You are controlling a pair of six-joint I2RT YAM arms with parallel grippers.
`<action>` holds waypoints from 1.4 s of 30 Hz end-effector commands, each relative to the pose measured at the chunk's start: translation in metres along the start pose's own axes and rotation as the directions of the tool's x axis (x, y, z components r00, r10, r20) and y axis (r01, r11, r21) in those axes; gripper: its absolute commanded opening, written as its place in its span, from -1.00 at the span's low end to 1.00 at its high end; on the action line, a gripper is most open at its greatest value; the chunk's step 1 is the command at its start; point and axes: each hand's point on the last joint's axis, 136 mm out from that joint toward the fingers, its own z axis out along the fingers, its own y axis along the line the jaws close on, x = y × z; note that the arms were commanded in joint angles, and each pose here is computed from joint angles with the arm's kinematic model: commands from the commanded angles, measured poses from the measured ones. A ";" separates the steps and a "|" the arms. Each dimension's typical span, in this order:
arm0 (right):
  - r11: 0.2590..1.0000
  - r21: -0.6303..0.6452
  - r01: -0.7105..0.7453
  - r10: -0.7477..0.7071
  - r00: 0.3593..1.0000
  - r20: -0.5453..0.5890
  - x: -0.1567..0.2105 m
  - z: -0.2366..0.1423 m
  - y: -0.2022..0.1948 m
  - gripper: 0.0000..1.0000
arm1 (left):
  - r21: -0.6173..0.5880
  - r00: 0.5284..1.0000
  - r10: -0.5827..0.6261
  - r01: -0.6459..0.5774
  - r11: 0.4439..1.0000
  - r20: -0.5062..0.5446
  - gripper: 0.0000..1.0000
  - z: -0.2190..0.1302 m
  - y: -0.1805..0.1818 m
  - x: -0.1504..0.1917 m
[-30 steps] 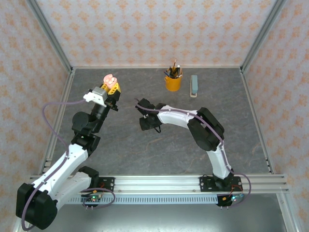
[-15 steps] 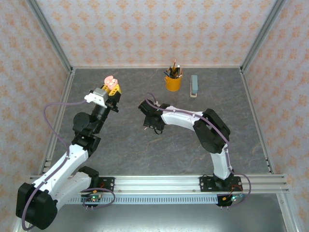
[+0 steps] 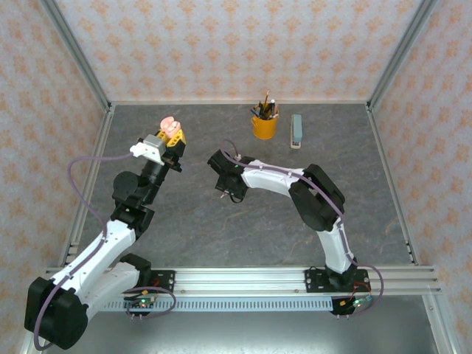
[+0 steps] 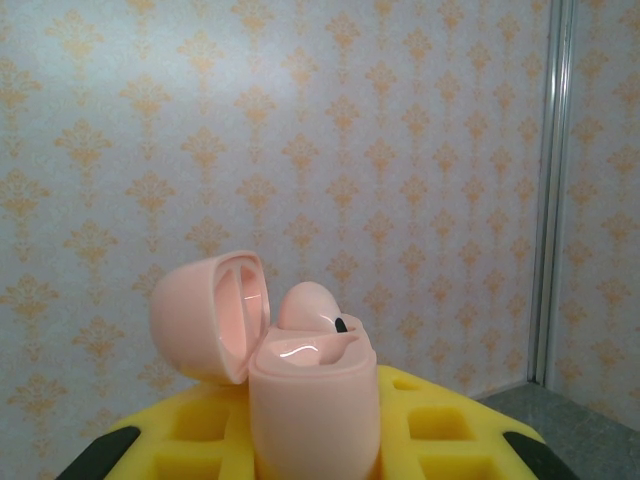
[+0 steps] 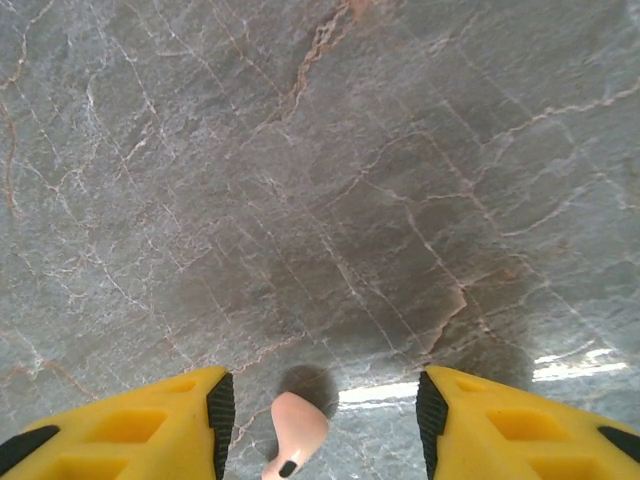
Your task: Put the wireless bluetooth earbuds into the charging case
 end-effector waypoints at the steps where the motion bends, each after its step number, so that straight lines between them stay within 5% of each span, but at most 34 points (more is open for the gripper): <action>1: 1.000 0.013 -0.007 0.007 1.000 -0.008 0.005 0.002 0.005 0.03 | -0.003 0.999 -0.010 0.010 1.000 0.052 -1.00 -0.001 0.002 -0.010; 30: 0.972 0.141 0.189 -0.182 0.981 -0.061 0.024 0.014 -0.006 -0.40 | -0.020 0.998 -0.014 0.016 1.000 0.066 -1.00 -0.006 0.005 -0.011; 42: 0.808 0.161 0.567 -0.539 0.821 -0.189 0.020 0.004 -0.024 -0.52 | -0.029 0.998 -0.003 0.005 1.000 0.066 -1.00 -0.009 0.006 -0.013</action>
